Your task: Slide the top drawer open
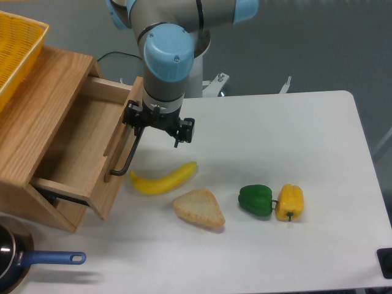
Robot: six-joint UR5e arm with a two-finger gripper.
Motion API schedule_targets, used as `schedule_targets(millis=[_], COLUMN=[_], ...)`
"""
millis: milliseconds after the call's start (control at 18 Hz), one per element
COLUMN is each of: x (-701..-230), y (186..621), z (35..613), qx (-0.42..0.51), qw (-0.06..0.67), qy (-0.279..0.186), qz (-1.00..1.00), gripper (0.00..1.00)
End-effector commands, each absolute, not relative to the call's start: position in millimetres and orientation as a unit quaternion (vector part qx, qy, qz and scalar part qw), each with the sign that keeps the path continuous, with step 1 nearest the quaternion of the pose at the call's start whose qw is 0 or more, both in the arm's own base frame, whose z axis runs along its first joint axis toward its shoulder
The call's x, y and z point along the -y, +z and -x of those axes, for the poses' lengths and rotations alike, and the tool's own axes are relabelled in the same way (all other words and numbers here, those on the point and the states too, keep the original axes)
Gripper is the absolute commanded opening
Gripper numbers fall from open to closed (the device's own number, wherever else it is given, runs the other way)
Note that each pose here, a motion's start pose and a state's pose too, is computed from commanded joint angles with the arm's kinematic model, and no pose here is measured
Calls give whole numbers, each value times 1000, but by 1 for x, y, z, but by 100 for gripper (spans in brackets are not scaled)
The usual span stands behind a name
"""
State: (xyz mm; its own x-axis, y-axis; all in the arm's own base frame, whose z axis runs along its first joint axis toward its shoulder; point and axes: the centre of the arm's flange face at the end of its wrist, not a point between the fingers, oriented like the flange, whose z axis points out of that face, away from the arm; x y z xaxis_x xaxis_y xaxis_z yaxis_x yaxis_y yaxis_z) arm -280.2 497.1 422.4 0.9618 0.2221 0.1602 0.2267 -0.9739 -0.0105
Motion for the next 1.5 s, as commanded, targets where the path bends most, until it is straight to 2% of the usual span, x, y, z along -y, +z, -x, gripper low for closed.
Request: schedule_targets(millis=[1500], x=[-479], y=[431], z=[316], qx=[107], qw=[19], qy=[-64], qz=[992], gripper=[100])
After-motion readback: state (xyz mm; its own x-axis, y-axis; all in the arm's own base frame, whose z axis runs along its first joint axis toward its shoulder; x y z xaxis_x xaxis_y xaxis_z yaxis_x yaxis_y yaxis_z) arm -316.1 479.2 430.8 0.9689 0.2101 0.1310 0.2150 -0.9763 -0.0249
